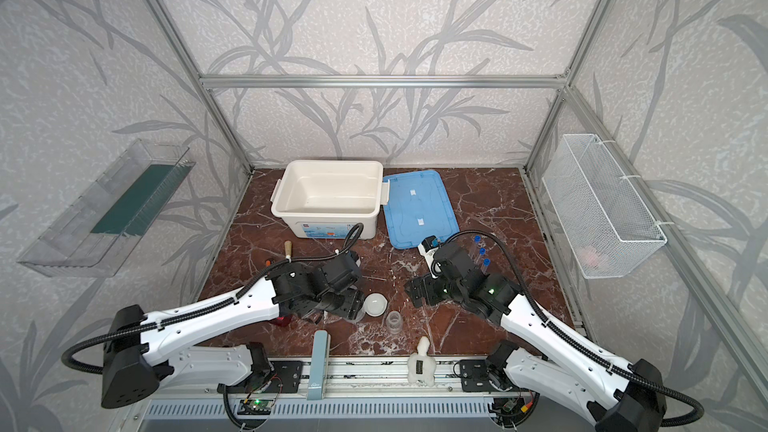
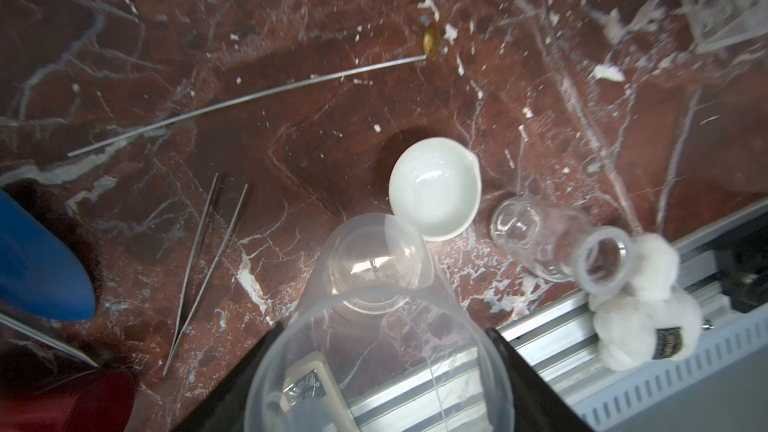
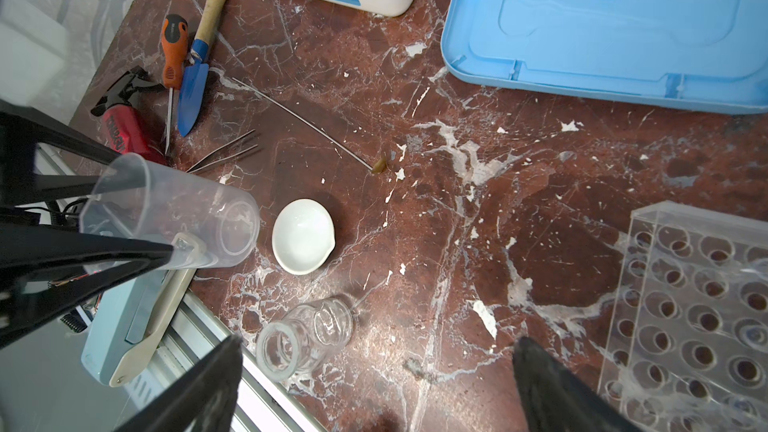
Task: Organize the chemistry lab equipment
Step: 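Lower the left gripper onto the clear measuring cup and grasp it, then lift the measuring cup and carry it over the white bin with the left gripper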
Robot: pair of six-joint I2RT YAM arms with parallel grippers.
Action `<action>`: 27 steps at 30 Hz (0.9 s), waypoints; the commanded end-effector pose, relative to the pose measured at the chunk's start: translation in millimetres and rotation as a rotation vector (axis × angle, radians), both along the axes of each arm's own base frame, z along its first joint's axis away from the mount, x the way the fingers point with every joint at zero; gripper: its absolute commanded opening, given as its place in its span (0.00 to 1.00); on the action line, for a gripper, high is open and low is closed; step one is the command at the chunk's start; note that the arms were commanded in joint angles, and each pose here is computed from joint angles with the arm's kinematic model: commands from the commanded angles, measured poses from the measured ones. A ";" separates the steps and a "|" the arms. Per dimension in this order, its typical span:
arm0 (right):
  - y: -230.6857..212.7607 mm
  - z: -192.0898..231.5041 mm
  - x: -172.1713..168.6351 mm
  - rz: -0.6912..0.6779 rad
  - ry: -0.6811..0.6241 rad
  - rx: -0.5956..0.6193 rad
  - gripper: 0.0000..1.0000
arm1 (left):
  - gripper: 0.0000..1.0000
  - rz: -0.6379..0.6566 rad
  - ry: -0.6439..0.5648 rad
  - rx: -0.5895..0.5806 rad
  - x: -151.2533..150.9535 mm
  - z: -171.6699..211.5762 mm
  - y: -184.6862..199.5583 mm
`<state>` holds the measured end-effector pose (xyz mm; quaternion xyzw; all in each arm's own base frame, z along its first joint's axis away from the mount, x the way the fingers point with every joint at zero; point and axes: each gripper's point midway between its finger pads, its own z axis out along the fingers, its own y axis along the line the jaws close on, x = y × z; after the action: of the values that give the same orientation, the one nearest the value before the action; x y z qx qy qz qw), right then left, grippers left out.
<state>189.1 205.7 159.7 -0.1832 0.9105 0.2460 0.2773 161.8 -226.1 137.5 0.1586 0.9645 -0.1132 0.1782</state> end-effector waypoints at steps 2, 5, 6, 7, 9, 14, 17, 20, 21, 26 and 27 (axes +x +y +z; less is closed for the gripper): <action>20.6 35.0 9.4 0.009 -0.054 0.120 0.99 | 0.73 0.012 -0.104 -0.017 20.5 49.0 5.6; 32.1 58.6 20.7 -0.004 -0.098 0.192 0.99 | 0.73 0.026 -0.161 -0.037 42.7 80.0 9.5; 35.6 66.9 25.1 -0.011 -0.111 0.212 0.99 | 0.72 0.035 -0.175 -0.056 50.7 90.8 10.6; 39.5 74.2 29.3 -0.016 -0.125 0.234 0.99 | 0.72 0.042 -0.188 -0.080 59.1 101.4 10.9; 44.9 87.0 38.6 -0.032 -0.158 0.265 0.99 | 0.72 0.053 -0.218 -0.110 74.2 120.8 11.8; 56.9 109.3 66.2 -0.084 -0.195 0.282 0.99 | 0.72 0.069 -0.256 -0.140 110.8 153.7 8.2; 67.8 121.5 78.1 -0.077 -0.200 0.294 0.99 | 0.71 0.073 -0.276 -0.171 132.2 173.3 3.0; 75.3 133.2 88.7 -0.080 -0.223 0.327 0.99 | 0.71 0.099 -0.273 -0.201 157.1 185.7 4.1; 76.4 135.6 92.7 -0.084 -0.225 0.333 0.99 | 0.71 0.105 -0.272 -0.206 165.1 189.6 4.5; 84.8 137.2 110.5 -0.092 -0.216 0.341 0.99 | 0.70 0.159 -0.278 -0.251 202.5 201.7 14.7; 87.8 137.5 113.5 -0.092 -0.210 0.350 0.99 | 0.70 0.185 -0.279 -0.256 212.2 202.8 21.8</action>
<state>293.5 285.9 282.2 -0.1204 0.8404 0.3469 0.3986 368.1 -213.2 334.4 0.0587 0.9179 -0.1865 0.3452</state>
